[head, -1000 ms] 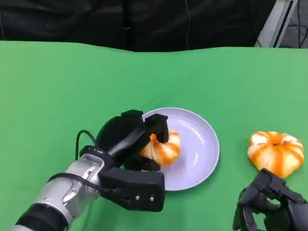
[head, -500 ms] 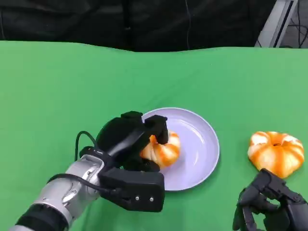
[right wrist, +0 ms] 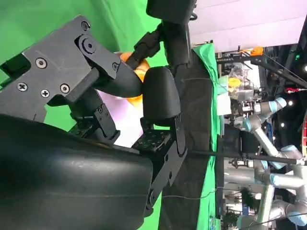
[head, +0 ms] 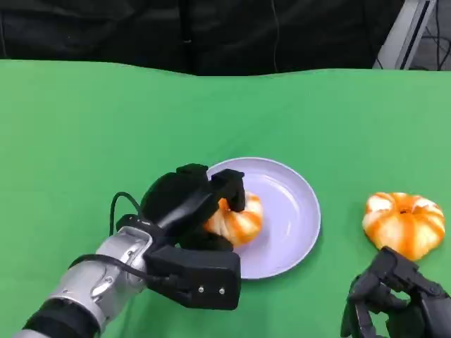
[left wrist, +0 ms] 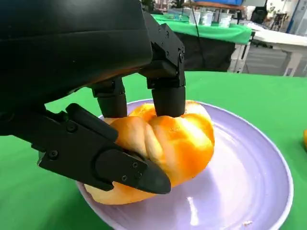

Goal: Grasp the bread from the table and place it into the plate.

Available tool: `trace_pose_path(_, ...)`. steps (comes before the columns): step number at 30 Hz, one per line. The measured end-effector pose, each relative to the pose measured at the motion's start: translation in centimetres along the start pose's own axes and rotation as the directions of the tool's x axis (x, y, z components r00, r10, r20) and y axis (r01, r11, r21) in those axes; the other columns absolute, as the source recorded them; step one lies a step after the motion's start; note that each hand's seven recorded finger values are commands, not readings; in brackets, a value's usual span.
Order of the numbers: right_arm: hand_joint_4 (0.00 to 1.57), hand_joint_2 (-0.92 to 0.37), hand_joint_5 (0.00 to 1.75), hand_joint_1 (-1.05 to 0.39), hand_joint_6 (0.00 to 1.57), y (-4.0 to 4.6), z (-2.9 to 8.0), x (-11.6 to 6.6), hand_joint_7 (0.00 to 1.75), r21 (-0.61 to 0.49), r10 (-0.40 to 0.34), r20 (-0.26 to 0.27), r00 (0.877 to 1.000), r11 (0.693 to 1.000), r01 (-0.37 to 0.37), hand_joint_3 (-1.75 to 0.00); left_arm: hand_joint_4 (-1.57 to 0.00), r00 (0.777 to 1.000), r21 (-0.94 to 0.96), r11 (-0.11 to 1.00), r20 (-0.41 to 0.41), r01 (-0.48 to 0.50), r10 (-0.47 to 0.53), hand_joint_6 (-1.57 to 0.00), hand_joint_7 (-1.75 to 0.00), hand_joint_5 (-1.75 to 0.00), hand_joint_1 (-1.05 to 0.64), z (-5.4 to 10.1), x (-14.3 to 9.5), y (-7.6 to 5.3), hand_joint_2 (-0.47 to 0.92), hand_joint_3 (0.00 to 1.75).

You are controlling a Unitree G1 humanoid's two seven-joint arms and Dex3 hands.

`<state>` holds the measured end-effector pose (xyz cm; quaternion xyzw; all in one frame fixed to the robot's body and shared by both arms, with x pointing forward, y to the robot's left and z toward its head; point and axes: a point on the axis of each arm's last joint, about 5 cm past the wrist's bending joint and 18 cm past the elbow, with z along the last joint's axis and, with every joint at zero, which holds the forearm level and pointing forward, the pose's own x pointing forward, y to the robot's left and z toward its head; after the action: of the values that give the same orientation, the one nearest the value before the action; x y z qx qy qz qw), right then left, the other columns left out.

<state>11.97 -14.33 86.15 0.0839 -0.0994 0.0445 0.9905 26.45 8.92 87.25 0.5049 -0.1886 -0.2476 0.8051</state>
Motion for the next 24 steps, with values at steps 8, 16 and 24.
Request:
trace_pose_path(8, 0.84, -0.47, 1.75, -0.13, 0.76, 0.01, 0.06, 0.0, 1.59, 0.002, 0.001, 0.002, 1.0, 1.0, -0.001, -1.37, -0.55, 1.0, 0.0, 1.0, -0.002, 0.004, -0.004, -0.58, -1.6, -1.75, -0.09, -0.04, -0.03, -0.07, 0.92, 0.12)
trace_pose_path(16, 0.84, -0.47, 1.75, -0.13, 0.77, 0.0, 0.05, -0.01, 1.59, 0.004, 0.001, 0.003, 1.0, 1.0, -0.001, -1.36, -0.55, 1.0, 0.002, 1.0, -0.008, 0.005, -0.005, -0.59, -1.57, -1.75, -0.1, -0.04, -0.03, -0.09, 0.92, 0.12)
trace_pose_path(24, 0.84, -0.47, 1.75, -0.13, 0.77, 0.01, 0.09, 0.01, 1.58, 0.003, 0.002, 0.004, 1.0, 1.0, -0.002, -1.35, -0.55, 1.0, 0.004, 1.0, -0.005, 0.007, -0.007, -0.62, -1.48, -1.72, -0.09, -0.02, -0.03, -0.11, 0.92, 0.12)
